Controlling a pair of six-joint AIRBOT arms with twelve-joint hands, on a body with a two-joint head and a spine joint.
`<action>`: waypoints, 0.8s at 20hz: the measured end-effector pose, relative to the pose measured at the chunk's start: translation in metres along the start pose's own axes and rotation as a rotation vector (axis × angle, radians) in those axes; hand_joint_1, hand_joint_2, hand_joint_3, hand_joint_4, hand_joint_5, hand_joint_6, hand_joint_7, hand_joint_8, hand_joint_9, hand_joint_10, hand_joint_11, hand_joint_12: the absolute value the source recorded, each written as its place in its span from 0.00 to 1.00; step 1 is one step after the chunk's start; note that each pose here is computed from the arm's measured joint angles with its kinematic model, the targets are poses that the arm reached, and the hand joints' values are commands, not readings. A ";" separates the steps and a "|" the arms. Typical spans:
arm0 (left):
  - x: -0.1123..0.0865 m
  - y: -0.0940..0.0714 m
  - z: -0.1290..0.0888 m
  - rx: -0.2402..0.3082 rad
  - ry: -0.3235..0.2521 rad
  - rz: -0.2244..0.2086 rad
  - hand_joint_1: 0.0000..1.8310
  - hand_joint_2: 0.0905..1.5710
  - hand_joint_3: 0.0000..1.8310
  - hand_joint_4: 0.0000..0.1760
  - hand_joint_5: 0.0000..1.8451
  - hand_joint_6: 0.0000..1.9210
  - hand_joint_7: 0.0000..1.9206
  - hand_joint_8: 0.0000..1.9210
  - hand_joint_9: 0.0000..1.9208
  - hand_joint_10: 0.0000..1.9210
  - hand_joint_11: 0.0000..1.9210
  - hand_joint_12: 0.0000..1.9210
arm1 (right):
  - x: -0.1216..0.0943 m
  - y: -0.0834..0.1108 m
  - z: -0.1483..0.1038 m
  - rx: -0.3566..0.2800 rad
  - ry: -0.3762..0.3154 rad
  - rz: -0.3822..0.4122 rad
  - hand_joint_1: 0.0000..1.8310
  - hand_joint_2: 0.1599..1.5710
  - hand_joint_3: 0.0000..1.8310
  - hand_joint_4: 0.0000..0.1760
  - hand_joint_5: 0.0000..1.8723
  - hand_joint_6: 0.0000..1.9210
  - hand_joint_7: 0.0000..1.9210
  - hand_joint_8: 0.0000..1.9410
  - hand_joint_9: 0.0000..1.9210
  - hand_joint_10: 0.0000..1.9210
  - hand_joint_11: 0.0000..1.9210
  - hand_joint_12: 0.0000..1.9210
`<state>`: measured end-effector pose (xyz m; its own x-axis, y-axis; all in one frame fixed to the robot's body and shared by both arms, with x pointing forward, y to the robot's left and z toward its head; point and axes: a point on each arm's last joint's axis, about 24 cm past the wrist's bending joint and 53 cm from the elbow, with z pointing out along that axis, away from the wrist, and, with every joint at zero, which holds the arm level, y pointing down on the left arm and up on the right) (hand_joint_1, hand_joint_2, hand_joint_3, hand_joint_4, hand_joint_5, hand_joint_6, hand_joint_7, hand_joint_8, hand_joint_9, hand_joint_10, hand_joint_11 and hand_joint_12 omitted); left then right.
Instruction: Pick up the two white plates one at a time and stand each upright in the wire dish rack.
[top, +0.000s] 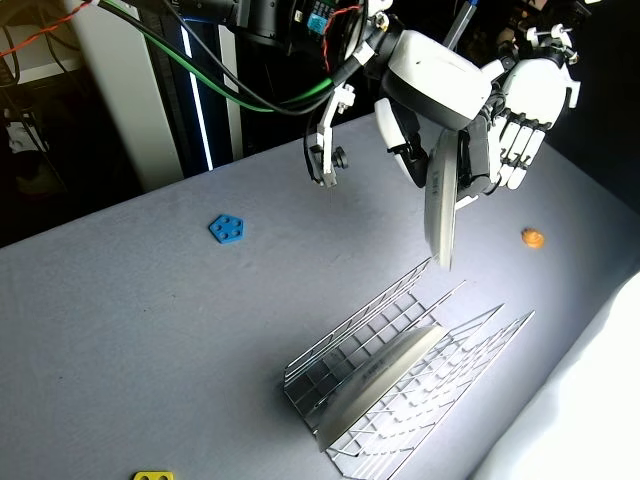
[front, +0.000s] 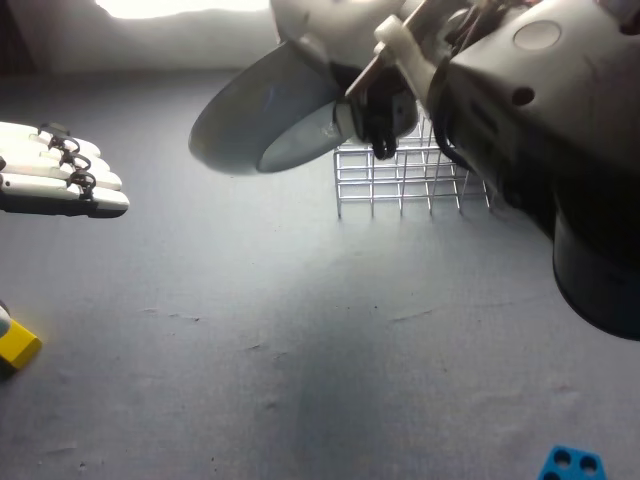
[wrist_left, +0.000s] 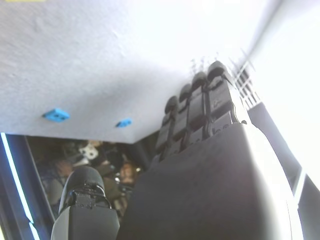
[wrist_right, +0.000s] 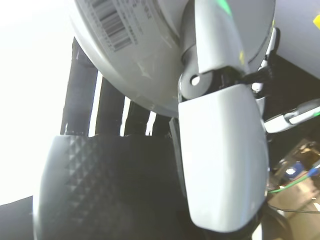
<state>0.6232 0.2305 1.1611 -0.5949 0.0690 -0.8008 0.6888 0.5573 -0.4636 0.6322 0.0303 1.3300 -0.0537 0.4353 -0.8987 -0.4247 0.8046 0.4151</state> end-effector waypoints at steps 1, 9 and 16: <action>0.000 0.001 0.001 0.001 0.001 0.000 0.00 0.64 0.00 0.00 0.00 0.00 0.00 0.00 0.00 0.00 0.00 0.00 | -0.003 -0.003 0.000 0.013 -0.011 0.006 0.76 0.64 0.00 0.00 0.57 0.45 0.60 0.32 0.52 0.53 0.43 0.55; 0.004 0.003 0.007 0.000 0.015 0.004 0.00 0.64 0.00 0.00 0.00 0.00 0.00 0.00 0.00 0.00 0.00 0.00 | -0.008 -0.026 -0.001 0.138 0.014 0.062 0.76 0.64 0.00 0.00 0.57 0.46 0.60 0.32 0.51 0.53 0.43 0.54; 0.008 0.005 0.007 -0.006 0.029 0.014 0.00 0.64 0.00 0.00 0.00 0.00 0.00 0.00 0.00 0.00 0.00 0.00 | -0.024 -0.031 0.003 0.184 0.016 0.102 0.76 0.63 0.00 0.00 0.57 0.45 0.60 0.31 0.52 0.52 0.44 0.53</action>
<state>0.6246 0.2277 1.1500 -0.5972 0.1008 -0.7957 0.6945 0.5613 -0.4501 0.6493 -0.0043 1.3390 -0.1032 0.5129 -0.8522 -0.2446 0.8174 0.5215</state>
